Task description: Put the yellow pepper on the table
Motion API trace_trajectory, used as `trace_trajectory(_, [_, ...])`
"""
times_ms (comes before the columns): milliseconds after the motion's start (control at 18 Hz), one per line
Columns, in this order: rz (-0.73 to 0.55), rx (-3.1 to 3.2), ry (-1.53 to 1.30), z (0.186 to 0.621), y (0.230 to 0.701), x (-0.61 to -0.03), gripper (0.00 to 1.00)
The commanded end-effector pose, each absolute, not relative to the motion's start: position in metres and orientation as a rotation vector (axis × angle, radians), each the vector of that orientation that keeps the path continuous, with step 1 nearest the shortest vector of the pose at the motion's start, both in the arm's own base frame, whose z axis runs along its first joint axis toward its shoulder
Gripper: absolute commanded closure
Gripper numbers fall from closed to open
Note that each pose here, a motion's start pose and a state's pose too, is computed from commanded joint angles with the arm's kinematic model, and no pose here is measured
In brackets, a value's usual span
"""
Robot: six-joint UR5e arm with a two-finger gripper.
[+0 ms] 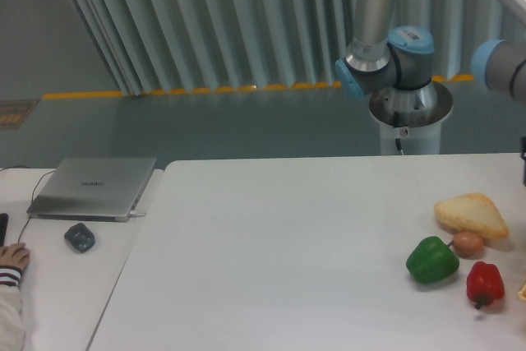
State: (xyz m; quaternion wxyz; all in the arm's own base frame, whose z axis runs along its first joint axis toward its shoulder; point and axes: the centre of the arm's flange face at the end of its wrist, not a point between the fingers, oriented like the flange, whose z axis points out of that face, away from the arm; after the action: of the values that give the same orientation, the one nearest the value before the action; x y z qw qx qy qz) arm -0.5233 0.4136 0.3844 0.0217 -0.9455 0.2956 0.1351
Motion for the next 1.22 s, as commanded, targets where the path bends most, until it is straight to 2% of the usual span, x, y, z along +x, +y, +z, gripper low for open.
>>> trace_trajectory(278, [0.452,-2.961,0.701,0.376,0.419,-0.546,0.00])
trace_trajectory(944, [0.285,-3.059,0.168,0.305,0.414,-0.567,0.00])
trace_trajectory(1222, [0.270,-3.060,0.087,0.297,0.403,-0.581,0.00])
